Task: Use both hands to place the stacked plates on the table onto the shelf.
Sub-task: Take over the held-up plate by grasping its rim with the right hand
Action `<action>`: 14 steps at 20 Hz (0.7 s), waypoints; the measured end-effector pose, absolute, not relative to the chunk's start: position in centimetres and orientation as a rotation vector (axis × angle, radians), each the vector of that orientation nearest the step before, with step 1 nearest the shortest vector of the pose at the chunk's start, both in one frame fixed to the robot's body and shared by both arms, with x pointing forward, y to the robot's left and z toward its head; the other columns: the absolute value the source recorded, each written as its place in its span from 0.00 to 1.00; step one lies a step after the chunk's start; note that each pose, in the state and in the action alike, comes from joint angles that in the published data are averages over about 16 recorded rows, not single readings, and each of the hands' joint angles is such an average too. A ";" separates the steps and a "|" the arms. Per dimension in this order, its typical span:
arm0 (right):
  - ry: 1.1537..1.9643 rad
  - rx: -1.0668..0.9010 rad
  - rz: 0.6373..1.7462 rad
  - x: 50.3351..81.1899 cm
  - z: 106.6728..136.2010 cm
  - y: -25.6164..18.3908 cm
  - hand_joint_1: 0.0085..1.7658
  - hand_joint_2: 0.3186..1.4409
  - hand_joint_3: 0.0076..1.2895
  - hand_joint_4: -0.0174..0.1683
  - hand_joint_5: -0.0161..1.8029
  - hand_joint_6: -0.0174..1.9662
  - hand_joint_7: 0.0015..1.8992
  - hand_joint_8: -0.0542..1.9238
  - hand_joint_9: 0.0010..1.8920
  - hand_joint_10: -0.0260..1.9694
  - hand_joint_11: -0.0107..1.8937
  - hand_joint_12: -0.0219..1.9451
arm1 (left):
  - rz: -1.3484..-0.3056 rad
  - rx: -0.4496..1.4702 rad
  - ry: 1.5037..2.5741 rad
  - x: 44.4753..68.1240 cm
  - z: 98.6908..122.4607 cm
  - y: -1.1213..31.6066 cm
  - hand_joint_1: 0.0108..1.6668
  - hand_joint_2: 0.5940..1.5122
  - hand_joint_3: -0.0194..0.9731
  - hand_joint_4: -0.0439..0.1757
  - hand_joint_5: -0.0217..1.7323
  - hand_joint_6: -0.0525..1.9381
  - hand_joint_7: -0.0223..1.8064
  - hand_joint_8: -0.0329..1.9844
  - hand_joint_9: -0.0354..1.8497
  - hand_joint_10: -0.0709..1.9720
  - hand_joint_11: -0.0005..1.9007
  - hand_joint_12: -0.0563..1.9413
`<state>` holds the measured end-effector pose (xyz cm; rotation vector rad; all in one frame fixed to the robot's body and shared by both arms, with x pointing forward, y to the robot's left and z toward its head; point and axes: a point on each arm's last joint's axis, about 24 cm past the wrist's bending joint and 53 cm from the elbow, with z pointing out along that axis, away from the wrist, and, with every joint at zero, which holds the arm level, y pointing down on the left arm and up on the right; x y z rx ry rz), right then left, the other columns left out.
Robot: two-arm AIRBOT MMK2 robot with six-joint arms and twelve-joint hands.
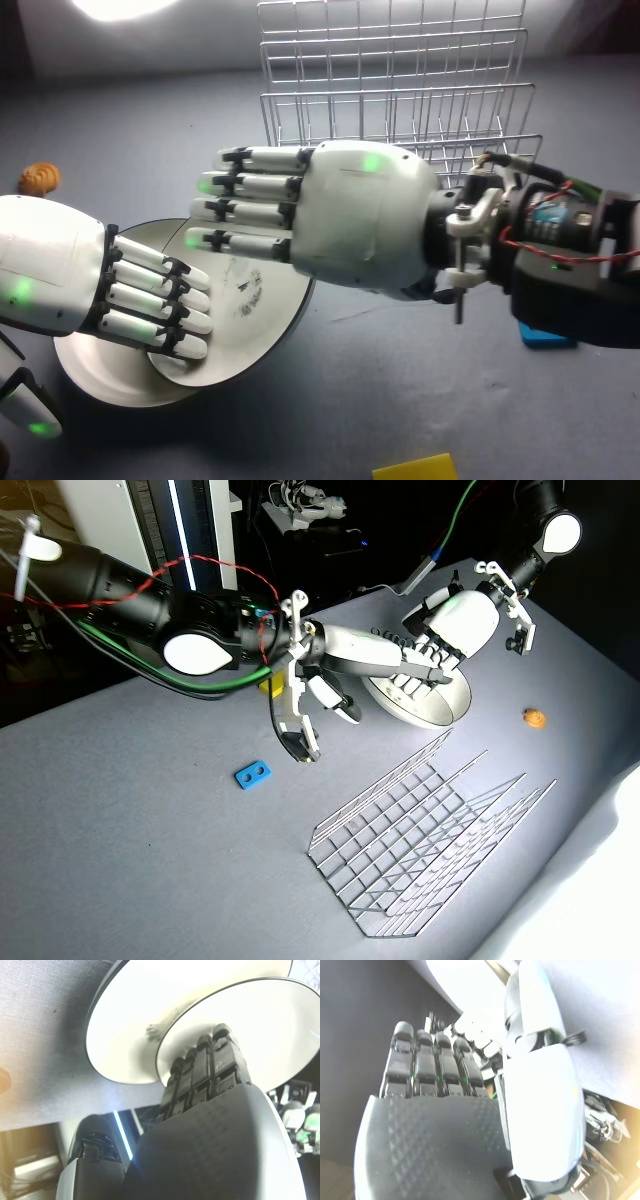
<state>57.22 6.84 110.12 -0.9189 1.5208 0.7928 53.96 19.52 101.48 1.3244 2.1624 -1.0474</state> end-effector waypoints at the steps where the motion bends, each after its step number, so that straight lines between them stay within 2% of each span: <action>1: 1.521 -0.915 0.795 57.4 109.9 7.1 0.66 0.61 0.01 0.09 0.05 0.02 0.04 0.04 0.04 0.02 0.02 0.17 | -1.047 1.324 2.162 54.0 101.5 19.5 0.00 0.65 0.03 0.19 0.01 0.02 0.01 0.01 0.03 0.03 0.01 0.02; 5: 1.526 -0.895 0.810 57.8 109.3 8.1 0.64 0.62 0.01 0.09 0.11 0.02 0.11 0.04 0.12 0.02 0.04 0.31 | -1.048 1.325 2.162 54.0 101.5 19.5 0.00 0.65 0.03 0.19 0.01 0.02 0.01 0.01 0.03 0.03 0.01 0.02; 8: 1.521 -0.883 0.821 57.9 109.0 8.7 0.63 0.62 0.01 0.09 0.20 0.03 0.21 0.04 0.22 0.03 0.10 0.40 | -1.048 1.325 2.163 54.0 101.5 19.5 0.00 0.65 0.03 0.19 0.01 0.02 0.01 0.01 0.03 0.03 0.01 0.02; 14: 1.505 -0.864 0.841 57.6 108.6 9.5 0.62 0.60 0.01 0.06 0.37 0.15 0.41 0.13 0.46 0.03 0.26 0.51 | -1.043 1.327 2.160 54.1 101.6 19.5 0.00 0.66 0.03 0.18 0.01 0.02 0.01 0.01 0.03 0.03 0.01 0.02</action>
